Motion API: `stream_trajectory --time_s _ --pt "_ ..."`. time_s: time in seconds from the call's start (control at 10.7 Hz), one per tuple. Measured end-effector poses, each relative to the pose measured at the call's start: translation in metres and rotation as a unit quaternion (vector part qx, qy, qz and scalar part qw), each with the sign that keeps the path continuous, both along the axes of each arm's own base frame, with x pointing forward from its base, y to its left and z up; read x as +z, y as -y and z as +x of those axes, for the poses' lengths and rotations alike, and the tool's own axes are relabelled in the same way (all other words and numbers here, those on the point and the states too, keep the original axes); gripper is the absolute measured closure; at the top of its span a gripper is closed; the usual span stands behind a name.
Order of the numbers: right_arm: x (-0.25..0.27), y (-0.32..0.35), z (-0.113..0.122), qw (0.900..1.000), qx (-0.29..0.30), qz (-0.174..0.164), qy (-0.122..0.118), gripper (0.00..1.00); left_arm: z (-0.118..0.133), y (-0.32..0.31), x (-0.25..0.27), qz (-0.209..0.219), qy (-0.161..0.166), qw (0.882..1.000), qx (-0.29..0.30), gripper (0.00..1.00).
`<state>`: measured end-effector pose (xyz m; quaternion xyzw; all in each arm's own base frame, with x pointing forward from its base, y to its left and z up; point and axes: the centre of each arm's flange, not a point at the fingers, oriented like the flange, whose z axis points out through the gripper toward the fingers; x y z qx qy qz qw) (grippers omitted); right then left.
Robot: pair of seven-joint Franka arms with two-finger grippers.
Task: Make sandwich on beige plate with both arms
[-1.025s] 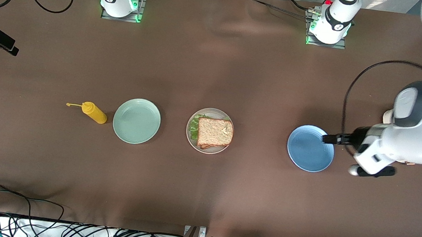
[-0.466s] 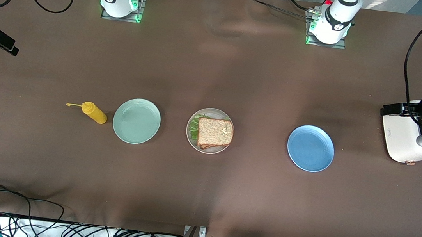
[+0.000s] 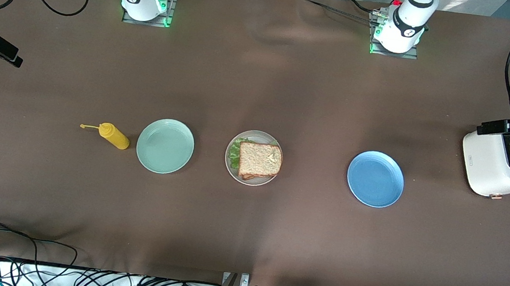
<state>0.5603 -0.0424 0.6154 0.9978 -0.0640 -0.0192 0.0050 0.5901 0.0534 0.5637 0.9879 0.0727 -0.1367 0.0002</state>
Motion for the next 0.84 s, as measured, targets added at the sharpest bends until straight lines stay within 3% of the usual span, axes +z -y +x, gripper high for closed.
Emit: stream_trajectory --time_s 0.37,0.84 --pt "0.000 0.000 0.000 1.000 0.000 0.000 0.000 0.00 -0.030 0.020 0.035 0.032 0.013 0.999 -0.002 0.00" --pt "-0.001 -0.003 0.001 1.000 0.003 0.005 0.000 0.00 -0.030 0.027 0.028 0.029 0.010 1.000 -0.008 0.00"
